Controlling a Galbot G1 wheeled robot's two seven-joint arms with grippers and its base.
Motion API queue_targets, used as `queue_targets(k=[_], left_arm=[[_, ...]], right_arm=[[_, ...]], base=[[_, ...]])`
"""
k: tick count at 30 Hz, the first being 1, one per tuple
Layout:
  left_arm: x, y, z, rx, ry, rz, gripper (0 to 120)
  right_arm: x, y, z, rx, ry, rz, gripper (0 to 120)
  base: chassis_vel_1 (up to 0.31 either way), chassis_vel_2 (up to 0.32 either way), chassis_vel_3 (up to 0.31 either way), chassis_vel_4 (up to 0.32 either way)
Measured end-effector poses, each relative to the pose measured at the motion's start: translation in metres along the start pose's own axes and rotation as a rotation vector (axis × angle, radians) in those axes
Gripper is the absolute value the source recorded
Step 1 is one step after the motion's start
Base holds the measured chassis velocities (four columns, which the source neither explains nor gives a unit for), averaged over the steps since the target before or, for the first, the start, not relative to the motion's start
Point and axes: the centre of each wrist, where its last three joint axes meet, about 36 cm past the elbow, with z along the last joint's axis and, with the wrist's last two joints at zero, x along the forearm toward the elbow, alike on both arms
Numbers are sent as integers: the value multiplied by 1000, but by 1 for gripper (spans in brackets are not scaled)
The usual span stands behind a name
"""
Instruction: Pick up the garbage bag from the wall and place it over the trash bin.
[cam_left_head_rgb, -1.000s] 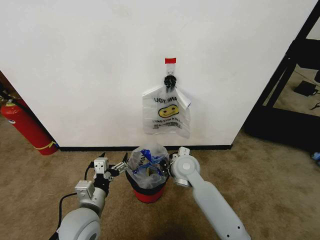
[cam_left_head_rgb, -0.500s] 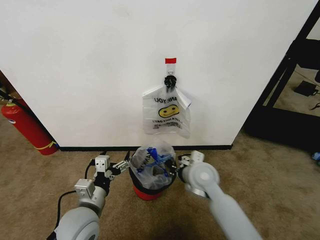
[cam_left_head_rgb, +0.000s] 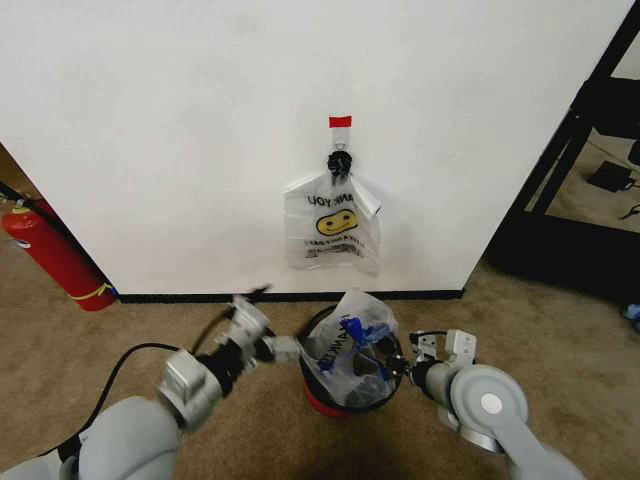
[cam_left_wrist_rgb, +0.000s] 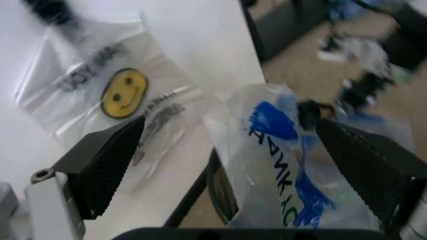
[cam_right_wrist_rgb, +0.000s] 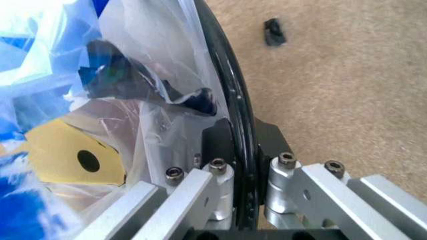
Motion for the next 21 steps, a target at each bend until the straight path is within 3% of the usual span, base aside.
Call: queue_targets(k=[8,12,16,21], left_arm=[[-15,9,-21,-23,1,57,100],[-27,7,-16,-26,11,72,100],[-59,2,-11,-26,17,122,100],[-72,6,-2,-66,43,139,100]], right_arm=[[1,-1,10,8,1,14,1],[3,-3,10,5,-4,16,1],[5,-3,12,-5,-7,17,1],[5,-4,14,-17,-9,18,1]], base=[[0,0,0,0],[0,0,0,0],[0,0,0,0],[0,0,0,0]])
